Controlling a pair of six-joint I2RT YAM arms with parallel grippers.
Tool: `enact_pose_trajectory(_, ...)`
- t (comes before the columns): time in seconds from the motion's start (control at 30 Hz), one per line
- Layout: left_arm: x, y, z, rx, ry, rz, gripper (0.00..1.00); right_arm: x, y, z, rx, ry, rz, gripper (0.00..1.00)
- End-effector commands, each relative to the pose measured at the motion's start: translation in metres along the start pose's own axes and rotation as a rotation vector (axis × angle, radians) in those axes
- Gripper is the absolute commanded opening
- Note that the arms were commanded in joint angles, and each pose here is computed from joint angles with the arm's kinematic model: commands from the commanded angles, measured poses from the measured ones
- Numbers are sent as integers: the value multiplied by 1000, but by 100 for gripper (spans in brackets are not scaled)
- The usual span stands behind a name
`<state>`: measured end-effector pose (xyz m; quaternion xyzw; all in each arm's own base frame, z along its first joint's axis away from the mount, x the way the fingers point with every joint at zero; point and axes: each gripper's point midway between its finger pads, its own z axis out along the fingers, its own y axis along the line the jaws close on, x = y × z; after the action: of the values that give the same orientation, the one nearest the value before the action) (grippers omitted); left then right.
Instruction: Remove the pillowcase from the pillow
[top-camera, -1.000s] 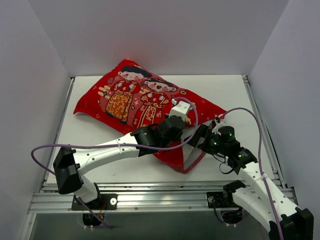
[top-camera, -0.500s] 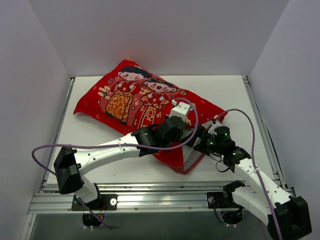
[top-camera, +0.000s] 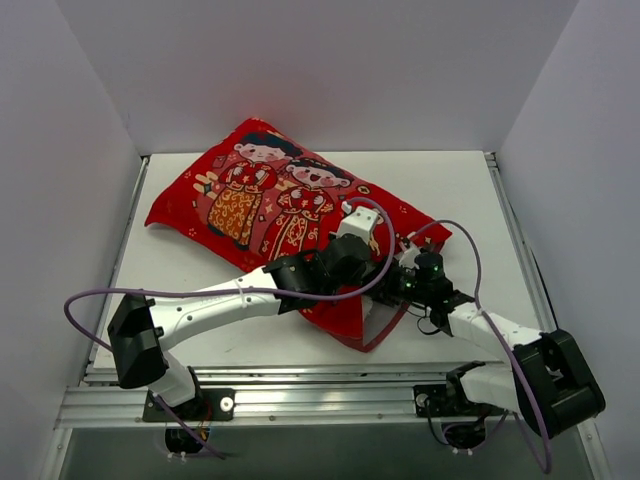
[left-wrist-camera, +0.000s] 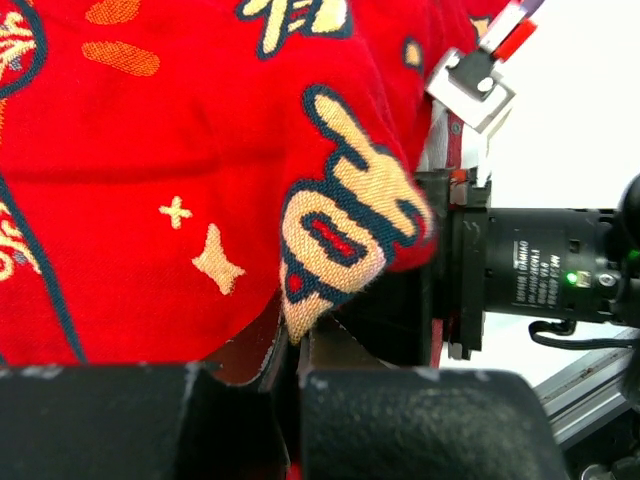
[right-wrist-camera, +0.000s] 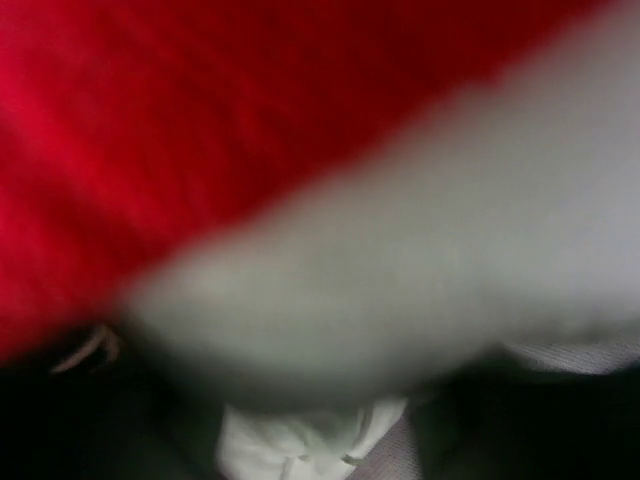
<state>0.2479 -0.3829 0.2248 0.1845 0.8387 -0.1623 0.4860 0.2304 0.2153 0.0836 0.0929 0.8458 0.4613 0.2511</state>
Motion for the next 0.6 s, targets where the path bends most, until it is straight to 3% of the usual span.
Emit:
enact_pose_trajectory(0.0,-1,0,-6,17,6,-36,2,-19,47,1,-158,-58,-112,26)
enact_pose_trajectory(0.1,7,8,-13,1,32,-37,2,-41,66,-6,-156,-128,-186,0)
enact_pose_trajectory(0.57,19,76,-63,-173,34,-32,2,-112,163,-83,-154,-389,-367,0)
